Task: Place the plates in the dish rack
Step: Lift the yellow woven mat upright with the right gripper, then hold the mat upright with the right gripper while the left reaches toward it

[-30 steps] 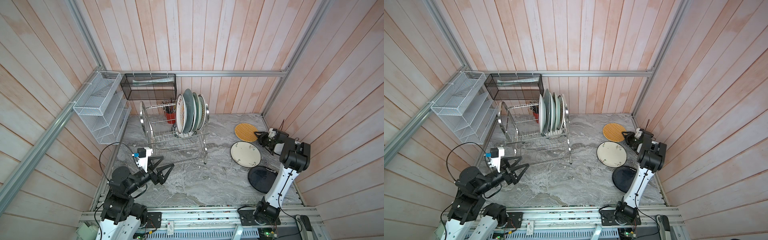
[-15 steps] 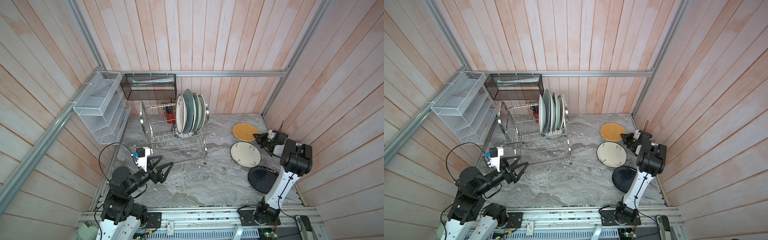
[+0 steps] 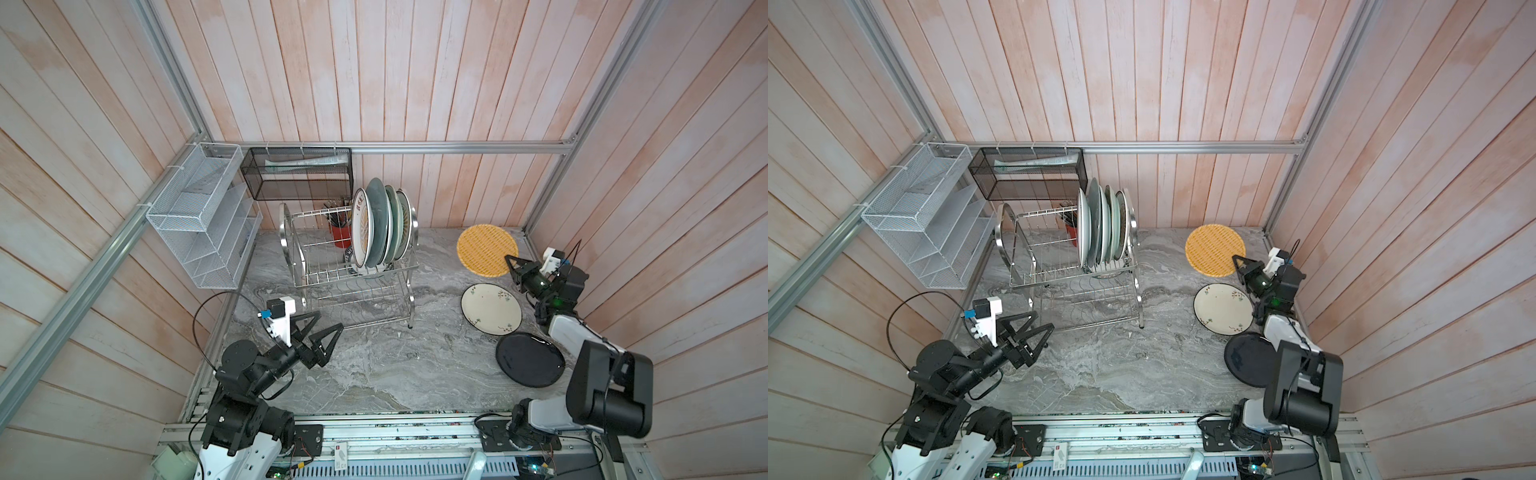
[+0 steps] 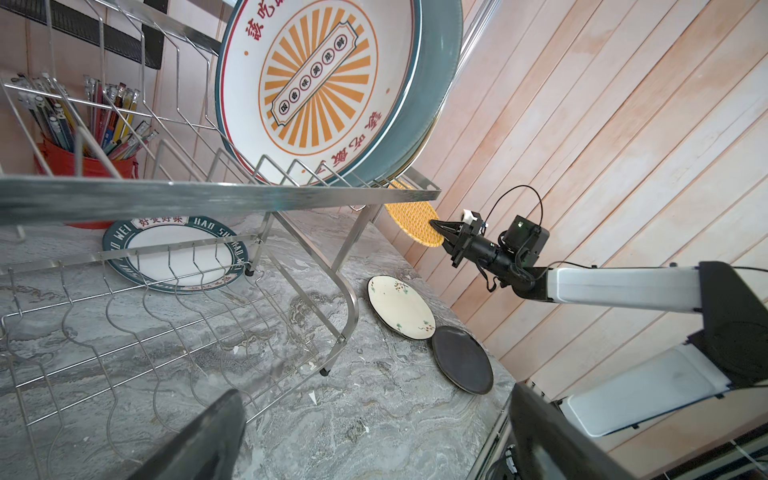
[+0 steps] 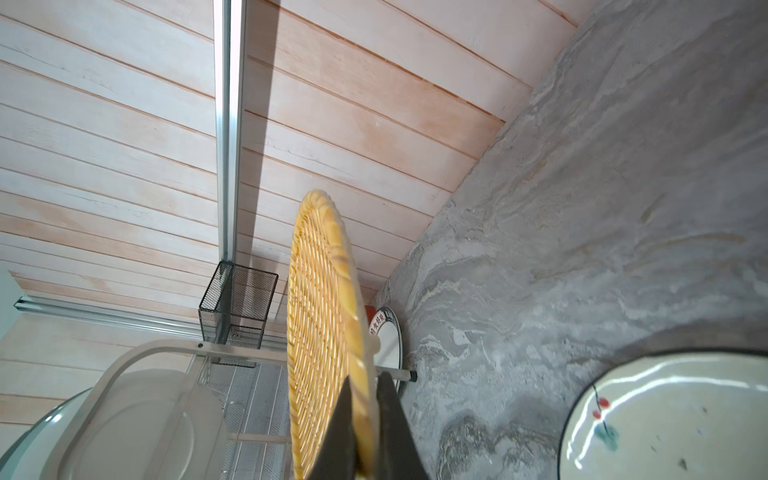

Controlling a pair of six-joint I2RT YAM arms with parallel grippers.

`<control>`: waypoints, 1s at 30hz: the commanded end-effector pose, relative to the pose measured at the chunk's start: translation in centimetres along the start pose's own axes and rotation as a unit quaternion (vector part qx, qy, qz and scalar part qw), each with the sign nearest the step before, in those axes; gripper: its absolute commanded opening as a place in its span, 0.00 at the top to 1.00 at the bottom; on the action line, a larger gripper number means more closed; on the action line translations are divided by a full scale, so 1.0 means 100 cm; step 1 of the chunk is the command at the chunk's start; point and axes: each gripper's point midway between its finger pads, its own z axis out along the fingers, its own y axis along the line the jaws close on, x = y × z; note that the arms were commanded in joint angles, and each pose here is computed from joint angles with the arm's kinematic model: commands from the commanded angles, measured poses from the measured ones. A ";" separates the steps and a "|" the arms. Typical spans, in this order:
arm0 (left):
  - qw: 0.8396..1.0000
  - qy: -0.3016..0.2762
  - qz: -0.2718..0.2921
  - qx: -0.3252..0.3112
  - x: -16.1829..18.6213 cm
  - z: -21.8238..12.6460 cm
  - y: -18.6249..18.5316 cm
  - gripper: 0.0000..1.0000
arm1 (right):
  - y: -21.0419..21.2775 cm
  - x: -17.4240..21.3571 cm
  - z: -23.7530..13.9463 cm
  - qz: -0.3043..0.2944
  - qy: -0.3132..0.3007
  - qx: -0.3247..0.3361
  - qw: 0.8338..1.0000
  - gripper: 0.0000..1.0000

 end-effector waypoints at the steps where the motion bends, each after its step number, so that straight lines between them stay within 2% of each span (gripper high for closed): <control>1: 1.000 -0.019 0.009 0.007 -0.004 -0.001 -0.002 0.00 | 0.009 0.027 -0.014 -0.019 0.019 0.008 1.000 1.00; 7: 0.999 -0.018 0.012 0.028 -0.004 0.000 -0.010 0.00 | 0.014 0.068 -0.041 -0.058 0.046 0.042 0.996 1.00; 12: 0.997 -0.039 -0.009 0.072 -0.011 0.003 -0.024 0.00 | 0.018 0.091 -0.051 -0.058 0.084 0.029 0.994 1.00; 18: 0.996 -0.052 -0.012 0.077 -0.019 0.015 -0.033 0.00 | 0.026 0.094 -0.057 -0.076 0.087 0.027 0.993 1.00; 23: 0.994 -0.053 0.001 0.097 -0.029 0.032 -0.055 0.00 | 0.027 0.096 -0.057 -0.075 0.094 0.028 0.992 1.00; 30: 0.995 -0.009 0.054 0.085 0.000 0.080 -0.079 0.00 | 0.030 0.095 -0.060 -0.063 0.091 0.033 0.993 1.00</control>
